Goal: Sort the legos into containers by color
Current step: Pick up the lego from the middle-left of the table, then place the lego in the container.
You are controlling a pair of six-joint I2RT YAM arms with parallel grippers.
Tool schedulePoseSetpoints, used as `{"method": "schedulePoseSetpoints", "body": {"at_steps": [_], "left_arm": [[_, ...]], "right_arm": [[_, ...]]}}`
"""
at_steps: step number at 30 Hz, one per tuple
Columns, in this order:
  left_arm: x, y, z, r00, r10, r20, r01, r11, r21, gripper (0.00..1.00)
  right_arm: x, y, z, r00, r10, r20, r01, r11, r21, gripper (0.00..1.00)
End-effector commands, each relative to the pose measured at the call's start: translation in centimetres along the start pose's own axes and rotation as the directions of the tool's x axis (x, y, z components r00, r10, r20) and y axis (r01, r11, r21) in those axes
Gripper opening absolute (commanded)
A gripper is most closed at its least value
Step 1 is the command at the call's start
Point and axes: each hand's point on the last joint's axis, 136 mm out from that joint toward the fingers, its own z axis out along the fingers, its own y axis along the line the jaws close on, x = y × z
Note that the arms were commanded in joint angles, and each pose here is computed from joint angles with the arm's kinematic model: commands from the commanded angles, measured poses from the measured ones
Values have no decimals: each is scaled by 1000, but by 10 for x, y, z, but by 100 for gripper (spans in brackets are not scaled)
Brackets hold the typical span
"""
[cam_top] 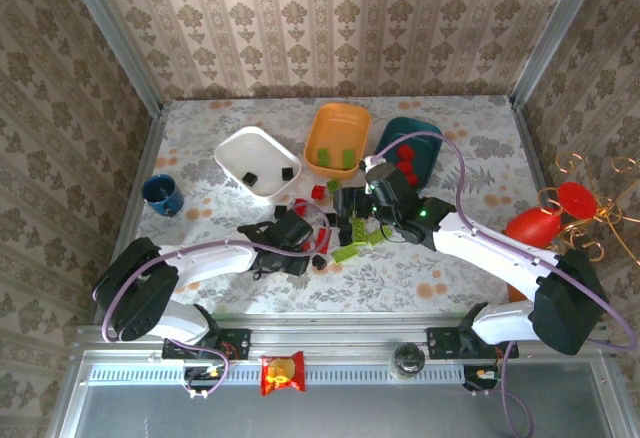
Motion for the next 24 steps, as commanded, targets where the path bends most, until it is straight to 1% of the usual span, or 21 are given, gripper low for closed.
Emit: {"method": "schedulePoseSetpoints", "body": {"at_steps": [1,4,7,10,13,14,16,18,19,21,24], "left_arm": [[-10,-2,-19,998,12,60,-12,1000,-3,31],[-19,-7,-46,991,-9,132,5,1000,31,31],[-44,-2,-83,966,-50,255,35,997,62,33],[-82,27,-110,921,-129,368,117,992,56,33],[-128,63,-129,855,-195,480,201,979,41,33],[-143,72,-132,838,-207,505,219,975,36,33],[-170,91,-131,818,-222,531,259,966,6,31],[-190,110,-122,803,-250,541,305,952,-13,30],[-199,126,-116,793,-279,542,344,939,-21,29],[-212,143,-104,782,-304,543,382,924,-33,29],[-229,159,-86,787,-326,523,410,911,-48,29]], "right_arm": [[-6,-7,-5,999,18,36,-19,1000,24,78],[-6,-8,-4,999,20,33,-21,999,28,78],[-5,-10,-3,999,25,33,-26,999,29,79],[-3,-10,-1,999,36,28,-37,999,26,78],[2,-9,5,999,44,4,-44,999,19,78],[4,-8,7,999,45,-6,-45,999,19,79],[9,-9,10,999,48,-22,-48,999,22,79],[14,-11,14,998,50,-40,-49,998,26,78],[17,-11,15,997,51,-51,-50,998,27,78],[24,-11,18,996,52,-71,-50,998,25,78],[32,-8,20,994,43,-99,-42,999,8,78]]}}
